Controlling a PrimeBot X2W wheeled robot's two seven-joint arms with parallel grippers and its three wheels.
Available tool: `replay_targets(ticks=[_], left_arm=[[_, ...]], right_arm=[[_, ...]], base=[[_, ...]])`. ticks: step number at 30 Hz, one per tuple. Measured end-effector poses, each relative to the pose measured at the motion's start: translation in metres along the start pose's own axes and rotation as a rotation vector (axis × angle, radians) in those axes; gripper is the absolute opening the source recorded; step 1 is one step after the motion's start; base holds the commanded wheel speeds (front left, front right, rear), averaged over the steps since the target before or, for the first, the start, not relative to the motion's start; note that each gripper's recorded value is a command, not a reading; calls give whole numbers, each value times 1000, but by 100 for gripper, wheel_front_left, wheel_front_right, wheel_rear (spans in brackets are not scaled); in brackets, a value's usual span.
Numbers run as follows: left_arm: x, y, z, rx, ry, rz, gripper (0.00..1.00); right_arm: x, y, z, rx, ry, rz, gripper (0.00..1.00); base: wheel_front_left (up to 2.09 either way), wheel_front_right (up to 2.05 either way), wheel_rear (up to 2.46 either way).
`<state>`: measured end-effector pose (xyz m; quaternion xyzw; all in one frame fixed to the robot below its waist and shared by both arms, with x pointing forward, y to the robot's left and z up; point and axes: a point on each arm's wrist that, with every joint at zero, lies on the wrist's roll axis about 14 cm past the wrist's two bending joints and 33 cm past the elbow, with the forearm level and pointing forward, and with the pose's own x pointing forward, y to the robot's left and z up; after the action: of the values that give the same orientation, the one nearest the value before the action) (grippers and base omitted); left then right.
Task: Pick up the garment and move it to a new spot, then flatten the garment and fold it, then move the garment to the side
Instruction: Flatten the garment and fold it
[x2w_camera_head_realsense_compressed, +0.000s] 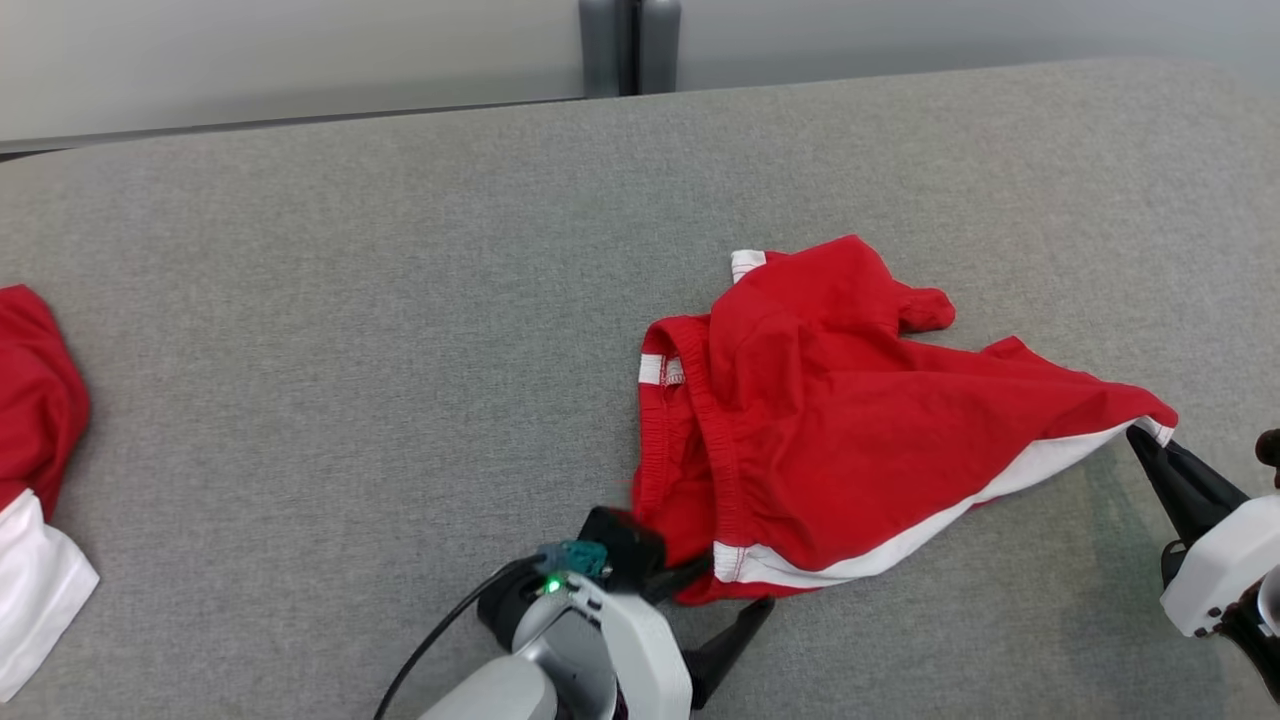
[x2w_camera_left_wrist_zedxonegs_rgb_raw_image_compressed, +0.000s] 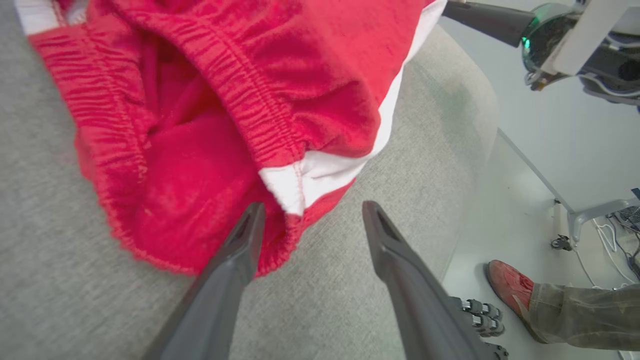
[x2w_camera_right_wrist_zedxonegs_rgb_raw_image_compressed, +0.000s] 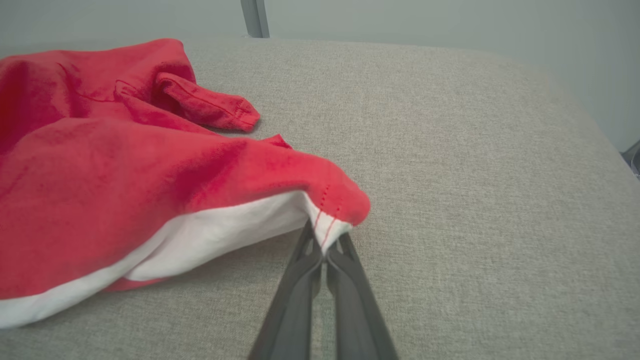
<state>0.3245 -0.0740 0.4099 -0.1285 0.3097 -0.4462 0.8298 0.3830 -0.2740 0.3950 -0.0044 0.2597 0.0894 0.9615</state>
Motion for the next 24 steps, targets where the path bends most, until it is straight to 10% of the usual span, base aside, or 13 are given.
replay_targets(ticks=[6,7,14,24], left_arm=[[14,6,5,5,6,-4,37],[15,5,4,6,11,-7,0],[17,-2,23,-27,-50,-50,0],[-8,13,195,-48,-440,-154,0]], right_arm=[[1,-2,-6,13,16,-4,0],[0,-2,-7,21,18,-7,0],[-3,-10,-2,50,-6,-29,0],[12,-16,112,192,-269,18,0]], base=[[0,0,0],[0,0,0],[0,0,0],[0,0,0]])
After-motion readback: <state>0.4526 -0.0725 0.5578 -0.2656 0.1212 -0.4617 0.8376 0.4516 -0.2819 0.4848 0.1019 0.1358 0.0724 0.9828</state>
